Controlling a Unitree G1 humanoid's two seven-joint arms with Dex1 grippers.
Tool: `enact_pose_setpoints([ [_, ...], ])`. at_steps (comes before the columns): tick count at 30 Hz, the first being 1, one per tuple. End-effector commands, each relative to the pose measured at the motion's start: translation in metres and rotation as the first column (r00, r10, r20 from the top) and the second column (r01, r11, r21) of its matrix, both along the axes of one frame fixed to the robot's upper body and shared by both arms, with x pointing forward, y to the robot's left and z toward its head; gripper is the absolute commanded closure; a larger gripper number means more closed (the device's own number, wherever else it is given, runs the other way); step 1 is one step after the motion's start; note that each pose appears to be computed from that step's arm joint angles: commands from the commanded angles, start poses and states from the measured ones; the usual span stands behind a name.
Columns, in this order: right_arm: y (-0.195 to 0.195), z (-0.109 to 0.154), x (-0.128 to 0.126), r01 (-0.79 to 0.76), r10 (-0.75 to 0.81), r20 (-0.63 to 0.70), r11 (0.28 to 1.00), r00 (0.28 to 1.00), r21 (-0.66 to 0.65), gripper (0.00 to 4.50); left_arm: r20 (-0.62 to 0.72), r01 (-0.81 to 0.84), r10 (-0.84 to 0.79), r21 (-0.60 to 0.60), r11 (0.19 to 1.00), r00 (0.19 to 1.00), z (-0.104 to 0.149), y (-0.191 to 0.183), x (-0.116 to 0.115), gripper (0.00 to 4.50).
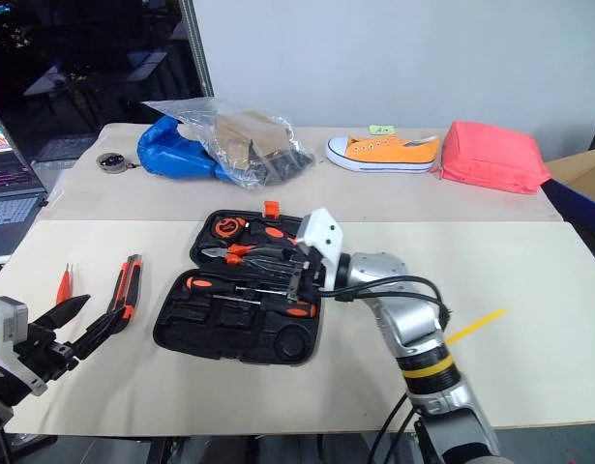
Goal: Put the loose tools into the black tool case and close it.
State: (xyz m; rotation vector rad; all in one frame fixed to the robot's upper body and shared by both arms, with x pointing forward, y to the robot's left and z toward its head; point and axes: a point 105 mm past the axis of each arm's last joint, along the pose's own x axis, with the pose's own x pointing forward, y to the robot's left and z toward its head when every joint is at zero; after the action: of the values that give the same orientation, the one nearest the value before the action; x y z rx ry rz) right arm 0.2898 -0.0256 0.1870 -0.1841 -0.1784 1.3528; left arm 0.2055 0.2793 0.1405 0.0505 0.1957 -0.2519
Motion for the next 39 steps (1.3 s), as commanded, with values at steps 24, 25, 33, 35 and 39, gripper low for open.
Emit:
enact_pose_setpoints([
  [24, -0.038, 0.030, -0.042, -0.225, 0.231, 0.129, 0.972, 0.964, -0.065, 0.03, -0.281, -0.558, 0.573, 0.141, 0.818, 0.770, -0.017, 0.115, 0.074, 0.78],
  [25, -0.039, 0.031, -0.041, -0.222, 0.229, 0.129, 0.973, 0.965, -0.066, 0.03, -0.267, -0.551, 0.564, 0.130, 0.824, 0.781, -0.016, 0.114, 0.076, 0.78],
  [33, -0.040, 0.028, -0.041, -0.199, 0.208, 0.134, 0.977, 0.969, -0.079, 0.03, -0.152, -0.586, 0.574, -0.052, 0.808, 0.805, -0.005, 0.117, 0.068, 0.78],
  [35, -0.039, 0.027, -0.041, -0.201, 0.210, 0.133, 0.976, 0.969, -0.082, 0.03, -0.144, -0.568, 0.556, -0.060, 0.821, 0.819, -0.007, 0.111, 0.070, 0.78],
  [39, -0.038, 0.026, -0.041, -0.207, 0.217, 0.136, 0.975, 0.967, -0.085, 0.03, -0.101, -0.457, 0.449, -0.077, 0.886, 0.888, -0.004, 0.083, 0.078, 0.78],
])
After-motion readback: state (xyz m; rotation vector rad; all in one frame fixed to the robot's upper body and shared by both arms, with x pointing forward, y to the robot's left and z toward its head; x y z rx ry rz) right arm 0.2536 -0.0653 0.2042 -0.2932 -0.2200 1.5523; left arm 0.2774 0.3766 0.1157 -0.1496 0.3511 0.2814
